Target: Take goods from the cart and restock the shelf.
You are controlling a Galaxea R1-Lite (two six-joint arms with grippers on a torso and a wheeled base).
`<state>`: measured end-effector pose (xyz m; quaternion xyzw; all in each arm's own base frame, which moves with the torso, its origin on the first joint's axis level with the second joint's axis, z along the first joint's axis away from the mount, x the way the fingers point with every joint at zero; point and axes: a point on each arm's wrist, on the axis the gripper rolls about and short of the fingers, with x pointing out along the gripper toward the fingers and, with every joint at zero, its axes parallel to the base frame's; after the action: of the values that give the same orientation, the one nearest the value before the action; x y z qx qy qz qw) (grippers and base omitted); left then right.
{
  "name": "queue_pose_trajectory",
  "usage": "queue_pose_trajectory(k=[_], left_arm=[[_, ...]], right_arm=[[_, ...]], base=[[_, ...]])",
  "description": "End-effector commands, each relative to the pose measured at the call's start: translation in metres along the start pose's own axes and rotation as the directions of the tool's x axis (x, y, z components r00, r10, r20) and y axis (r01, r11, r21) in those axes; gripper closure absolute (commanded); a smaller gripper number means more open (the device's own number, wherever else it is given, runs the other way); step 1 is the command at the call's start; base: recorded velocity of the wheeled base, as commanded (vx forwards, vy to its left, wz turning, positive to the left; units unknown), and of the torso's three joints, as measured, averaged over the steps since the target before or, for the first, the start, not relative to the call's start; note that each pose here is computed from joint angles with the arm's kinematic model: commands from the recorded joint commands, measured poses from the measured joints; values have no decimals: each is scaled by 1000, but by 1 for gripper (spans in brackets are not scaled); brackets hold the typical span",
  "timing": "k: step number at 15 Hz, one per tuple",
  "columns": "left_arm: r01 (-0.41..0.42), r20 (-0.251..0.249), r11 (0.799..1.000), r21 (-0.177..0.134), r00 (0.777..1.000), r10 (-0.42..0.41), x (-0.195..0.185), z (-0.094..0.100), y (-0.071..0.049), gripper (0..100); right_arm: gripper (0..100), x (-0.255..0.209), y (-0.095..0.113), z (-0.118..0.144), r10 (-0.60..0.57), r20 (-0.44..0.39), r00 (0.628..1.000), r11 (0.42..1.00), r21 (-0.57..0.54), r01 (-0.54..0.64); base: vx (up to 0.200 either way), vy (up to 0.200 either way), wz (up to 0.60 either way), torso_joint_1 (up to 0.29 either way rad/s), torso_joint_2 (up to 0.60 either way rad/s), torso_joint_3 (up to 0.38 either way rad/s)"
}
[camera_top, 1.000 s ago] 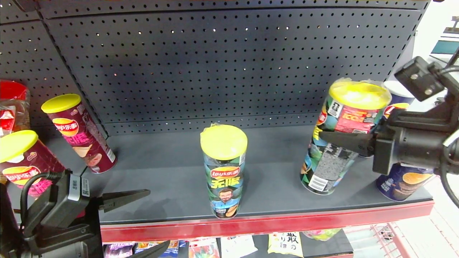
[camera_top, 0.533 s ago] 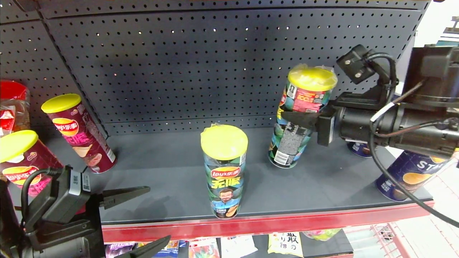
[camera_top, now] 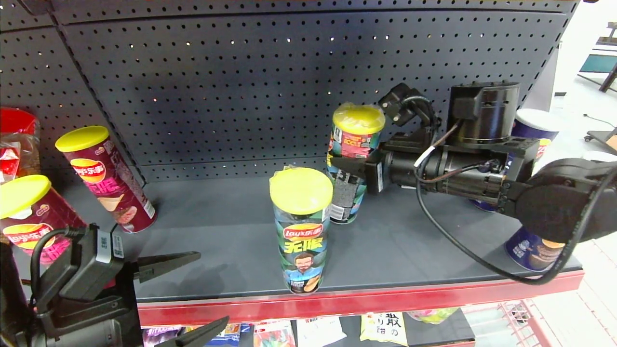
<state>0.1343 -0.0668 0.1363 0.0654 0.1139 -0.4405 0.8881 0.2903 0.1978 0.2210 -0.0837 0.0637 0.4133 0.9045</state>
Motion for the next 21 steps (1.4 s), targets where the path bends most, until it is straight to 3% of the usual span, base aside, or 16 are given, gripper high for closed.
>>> queue_pose_trajectory(k=[1,6,15,20,21], left_arm=[[-1,-2,1000,-1,1000,1,0,0,0,0],[0,-8,1000,-5,1000,0,2,1,2,0],[0,-8,1000,-5,1000,0,2,1,2,0],[0,-6,1000,-4,1000,0,2,1,2,0],[0,-6,1000,-4,1000,0,2,1,2,0]], right_arm=[[100,15,-2,-8,7,-21,1000,1000,5,-7],[100,31,-7,-4,1,-3,1000,1000,-2,-1],[100,43,13,-9,55,-21,998,998,-5,-55],[100,46,13,-14,57,-33,998,998,-1,-57],[0,46,13,-15,57,-36,998,998,-1,-57]], base=[[0,0,0,0,0,0],[0,0,0,0,0,0],[0,0,0,0,0,0],[0,0,0,0,0,0],[0,0,0,0,0,0]])
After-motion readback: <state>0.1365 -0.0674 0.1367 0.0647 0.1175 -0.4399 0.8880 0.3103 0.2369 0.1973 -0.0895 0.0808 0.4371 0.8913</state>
